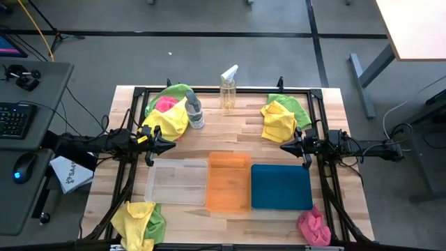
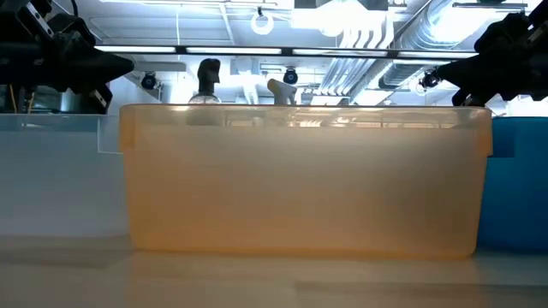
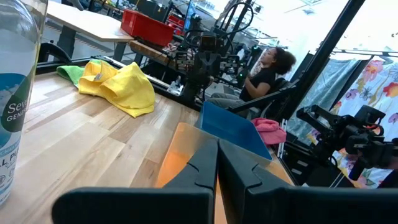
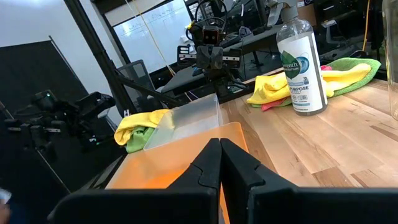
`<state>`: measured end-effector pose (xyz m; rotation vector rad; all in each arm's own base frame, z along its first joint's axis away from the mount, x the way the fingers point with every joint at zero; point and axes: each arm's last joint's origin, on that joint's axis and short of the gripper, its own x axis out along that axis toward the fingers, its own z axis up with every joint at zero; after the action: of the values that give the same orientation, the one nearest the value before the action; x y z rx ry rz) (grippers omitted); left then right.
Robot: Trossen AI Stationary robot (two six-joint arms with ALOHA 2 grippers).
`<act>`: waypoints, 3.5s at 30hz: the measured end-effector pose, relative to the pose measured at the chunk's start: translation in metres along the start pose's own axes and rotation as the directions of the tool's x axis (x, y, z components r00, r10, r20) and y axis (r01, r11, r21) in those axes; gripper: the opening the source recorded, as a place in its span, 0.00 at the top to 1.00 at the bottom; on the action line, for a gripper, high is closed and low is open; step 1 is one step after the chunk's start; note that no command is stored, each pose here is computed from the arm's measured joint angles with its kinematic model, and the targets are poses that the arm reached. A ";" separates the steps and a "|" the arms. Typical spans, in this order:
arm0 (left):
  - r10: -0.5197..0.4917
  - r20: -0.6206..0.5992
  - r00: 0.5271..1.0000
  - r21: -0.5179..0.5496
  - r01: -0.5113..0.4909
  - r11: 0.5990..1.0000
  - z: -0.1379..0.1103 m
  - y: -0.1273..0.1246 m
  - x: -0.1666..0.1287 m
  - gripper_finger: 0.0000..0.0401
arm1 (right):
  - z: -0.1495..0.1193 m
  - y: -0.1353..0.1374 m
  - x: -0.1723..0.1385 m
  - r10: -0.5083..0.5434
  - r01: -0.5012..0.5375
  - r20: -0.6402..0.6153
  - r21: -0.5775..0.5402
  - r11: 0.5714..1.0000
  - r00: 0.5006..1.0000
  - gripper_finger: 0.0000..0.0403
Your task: Sort microfiber towel by color & place in baskets
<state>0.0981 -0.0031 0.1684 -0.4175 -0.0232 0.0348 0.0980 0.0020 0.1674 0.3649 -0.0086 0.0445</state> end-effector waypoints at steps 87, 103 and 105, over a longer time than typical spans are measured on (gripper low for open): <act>0.000 0.000 1.000 0.000 0.000 1.000 0.000 0.000 0.000 1.00 | -0.089 0.240 0.092 0.066 0.660 -0.886 -0.290 0.693 -0.458 0.96; 0.000 0.000 1.000 0.000 0.000 1.000 0.000 0.000 0.000 1.00 | 0.138 0.223 0.105 0.069 0.367 -0.921 0.221 0.903 0.383 1.00; 0.000 0.000 1.000 0.000 0.000 1.000 0.000 0.000 0.000 1.00 | 0.166 0.210 0.107 0.022 0.317 -0.839 0.230 0.920 0.544 1.00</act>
<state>0.0981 -0.0031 0.1684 -0.4175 -0.0229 0.0349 0.1958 0.1430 0.3986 0.6897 1.0188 0.0439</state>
